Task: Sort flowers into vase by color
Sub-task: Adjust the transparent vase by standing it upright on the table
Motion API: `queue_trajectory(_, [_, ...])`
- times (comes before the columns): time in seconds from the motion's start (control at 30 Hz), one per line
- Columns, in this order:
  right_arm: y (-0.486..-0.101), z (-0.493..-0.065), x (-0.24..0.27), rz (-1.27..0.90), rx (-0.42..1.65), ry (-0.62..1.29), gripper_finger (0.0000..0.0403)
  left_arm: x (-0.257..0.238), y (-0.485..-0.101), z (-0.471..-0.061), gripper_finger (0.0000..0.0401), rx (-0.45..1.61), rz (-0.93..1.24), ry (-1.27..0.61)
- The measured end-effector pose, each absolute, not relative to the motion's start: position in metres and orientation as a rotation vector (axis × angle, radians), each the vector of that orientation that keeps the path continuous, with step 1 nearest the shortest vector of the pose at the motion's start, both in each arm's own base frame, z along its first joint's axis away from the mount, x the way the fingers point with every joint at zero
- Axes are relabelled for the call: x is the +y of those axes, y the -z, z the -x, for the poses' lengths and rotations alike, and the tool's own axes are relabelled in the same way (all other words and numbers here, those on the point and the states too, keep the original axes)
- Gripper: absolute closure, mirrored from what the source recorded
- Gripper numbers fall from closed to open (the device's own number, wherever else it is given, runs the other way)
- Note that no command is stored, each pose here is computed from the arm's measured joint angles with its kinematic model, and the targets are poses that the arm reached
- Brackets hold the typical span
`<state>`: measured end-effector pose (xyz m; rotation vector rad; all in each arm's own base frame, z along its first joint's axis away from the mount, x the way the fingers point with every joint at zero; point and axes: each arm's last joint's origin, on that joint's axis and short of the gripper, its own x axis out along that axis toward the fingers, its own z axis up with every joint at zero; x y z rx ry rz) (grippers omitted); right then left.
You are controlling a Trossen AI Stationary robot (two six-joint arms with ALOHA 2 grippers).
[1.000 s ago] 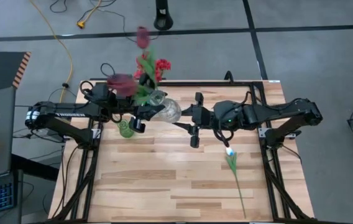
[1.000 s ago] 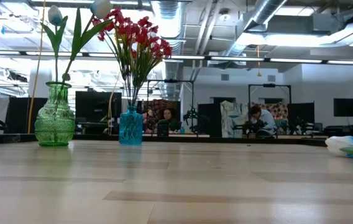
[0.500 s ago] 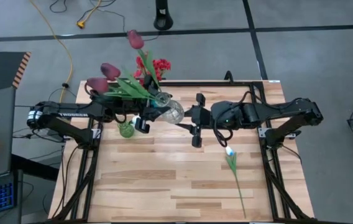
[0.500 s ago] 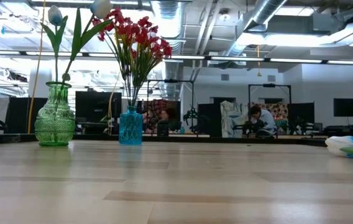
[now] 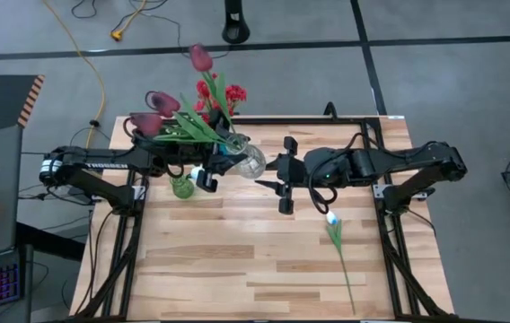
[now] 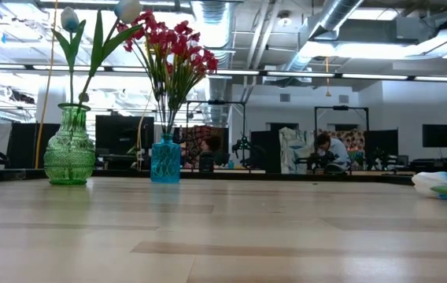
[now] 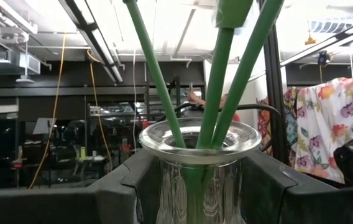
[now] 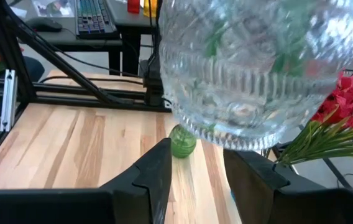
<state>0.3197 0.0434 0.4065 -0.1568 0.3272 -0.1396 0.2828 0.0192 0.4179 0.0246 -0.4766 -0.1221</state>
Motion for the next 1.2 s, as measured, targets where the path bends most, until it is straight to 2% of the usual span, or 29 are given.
queue_trajectory(0.4, [-0.405, -0.319, 0.04, 0.101, 0.337, 0.17, 0.0137, 0.019, -0.418, -0.283, 0.0244, -0.477, -0.025, 0.124])
queue_trajectory(0.73, [-0.419, -0.291, 0.036, 0.115, 0.36, 0.182, 0.0132, 0.019, -0.417, -0.283, 0.0244, -0.461, -0.023, 0.125])
queue_trajectory(0.97, [-0.441, -0.273, 0.033, 0.088, 0.237, 0.183, 0.0132, 0.019, -0.416, -0.283, 0.0244, -0.451, -0.022, 0.124])
queue_trajectory(1.2, [-0.457, -0.281, 0.034, 0.122, 0.055, 0.185, 0.0132, 0.019, -0.416, -0.284, 0.0244, -0.448, -0.022, 0.125])
